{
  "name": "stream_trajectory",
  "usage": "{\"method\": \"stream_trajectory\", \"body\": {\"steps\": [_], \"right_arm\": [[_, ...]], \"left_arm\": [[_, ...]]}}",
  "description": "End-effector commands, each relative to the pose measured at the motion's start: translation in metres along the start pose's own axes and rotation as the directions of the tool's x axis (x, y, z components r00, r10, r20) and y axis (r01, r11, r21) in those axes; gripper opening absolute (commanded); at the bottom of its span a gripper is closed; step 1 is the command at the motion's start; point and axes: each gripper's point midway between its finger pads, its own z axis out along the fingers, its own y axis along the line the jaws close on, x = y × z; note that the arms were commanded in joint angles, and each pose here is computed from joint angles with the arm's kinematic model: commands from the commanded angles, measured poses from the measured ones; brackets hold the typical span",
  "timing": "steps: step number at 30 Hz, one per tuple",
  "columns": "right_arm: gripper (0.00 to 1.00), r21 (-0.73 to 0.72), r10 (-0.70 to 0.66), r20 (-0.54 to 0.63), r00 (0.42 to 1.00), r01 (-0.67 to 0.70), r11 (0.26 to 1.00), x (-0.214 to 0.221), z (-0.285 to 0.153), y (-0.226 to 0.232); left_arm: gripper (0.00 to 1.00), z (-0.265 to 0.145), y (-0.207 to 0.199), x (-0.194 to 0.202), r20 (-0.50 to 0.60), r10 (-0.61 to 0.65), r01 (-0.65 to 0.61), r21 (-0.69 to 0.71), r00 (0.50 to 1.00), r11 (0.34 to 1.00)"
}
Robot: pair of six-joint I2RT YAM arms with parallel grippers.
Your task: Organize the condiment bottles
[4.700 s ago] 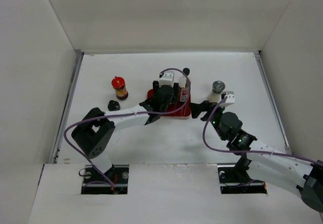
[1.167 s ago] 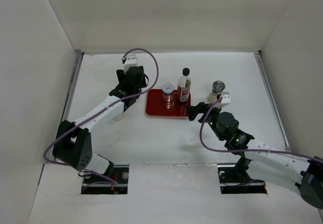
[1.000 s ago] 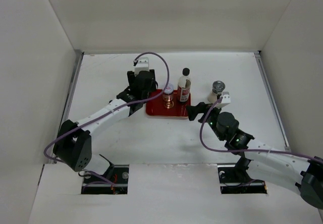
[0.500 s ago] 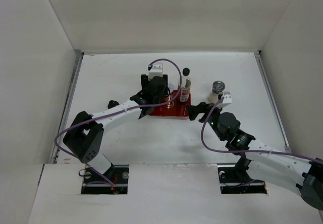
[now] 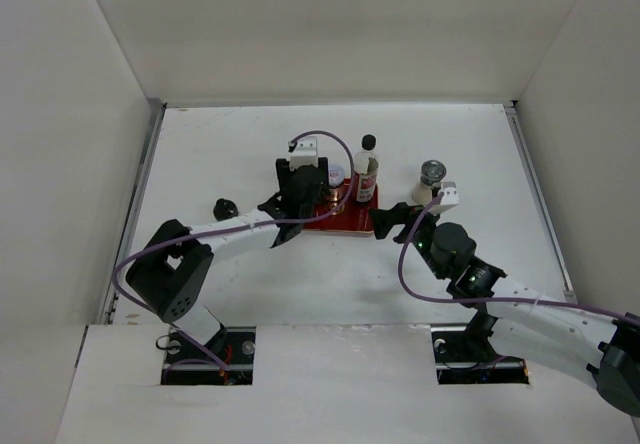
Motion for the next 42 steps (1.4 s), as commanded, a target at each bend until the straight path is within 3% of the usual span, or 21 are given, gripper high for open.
{"method": "stream_trajectory", "body": {"steps": [1, 6, 13, 15, 20, 23, 26, 28, 31, 33, 34, 39, 42], "right_arm": [[1.0, -0.056, 0.033, 0.053, 0.998, -0.03, 0.998, -0.018, -0.001, 0.017], [1.0, -0.055, 0.033, 0.052, 0.998, -0.03, 0.998, -0.017, -0.001, 0.016], [1.0, -0.055, 0.033, 0.052, 0.998, -0.03, 0.998, -0.017, 0.0, 0.017], [1.0, -0.055, 0.033, 0.052, 0.998, -0.03, 0.998, -0.017, 0.0, 0.017], [1.0, -0.057, 0.034, 0.054, 0.998, -0.031, 0.998, -0.018, -0.001, 0.017], [0.99, -0.056, 0.036, 0.058, 0.998, -0.032, 0.998, -0.018, -0.002, 0.016], [0.79, -0.056, 0.038, 0.065, 0.997, -0.035, 0.998, -0.02, -0.003, 0.015], [0.46, -0.054, 0.039, 0.067, 0.997, -0.035, 0.998, -0.021, -0.003, 0.015], [0.3, -0.05, 0.036, 0.061, 0.997, -0.033, 0.998, -0.02, -0.002, 0.015], [0.32, -0.05, 0.034, 0.055, 0.998, -0.032, 0.998, -0.018, -0.001, 0.015], [0.38, -0.052, 0.036, 0.057, 0.998, -0.033, 0.998, -0.019, -0.001, 0.016], [0.82, -0.054, 0.035, 0.052, 0.998, -0.033, 0.998, -0.017, 0.001, 0.016], [0.94, -0.053, 0.034, 0.045, 0.998, -0.032, 0.998, -0.014, 0.001, 0.016]], "left_arm": [[0.32, 0.001, -0.004, -0.055, 0.204, -0.167, 0.164, 0.029, 0.965, 0.986], [0.38, 0.002, -0.002, -0.046, 0.211, -0.168, 0.165, 0.032, 0.963, 0.986], [0.79, -0.006, 0.002, -0.033, 0.214, -0.13, 0.132, 0.006, 0.968, 0.991], [0.86, -0.009, 0.004, -0.034, 0.216, -0.126, 0.128, 0.005, 0.968, 0.992], [0.95, -0.025, 0.01, -0.055, 0.239, -0.138, 0.138, 0.015, 0.961, 0.99], [0.9, -0.043, 0.022, -0.064, 0.241, -0.13, 0.136, -0.01, 0.962, 0.991], [0.72, -0.068, 0.045, -0.066, 0.225, -0.136, 0.145, -0.024, 0.965, 0.989], [0.6, -0.084, 0.064, -0.059, 0.184, -0.14, 0.152, -0.051, 0.973, 0.987], [0.56, -0.101, 0.098, -0.04, 0.085, -0.136, 0.147, -0.136, 0.987, 0.98], [0.63, -0.112, 0.123, -0.026, 0.035, -0.157, 0.161, -0.203, 0.987, 0.966], [0.69, -0.116, 0.135, -0.018, 0.012, -0.168, 0.166, -0.231, 0.986, 0.959], [0.81, -0.112, 0.166, 0.019, -0.114, -0.168, 0.126, -0.313, 0.979, 0.941], [0.81, -0.104, 0.175, 0.025, -0.107, -0.171, 0.122, -0.358, 0.979, 0.926]]}}
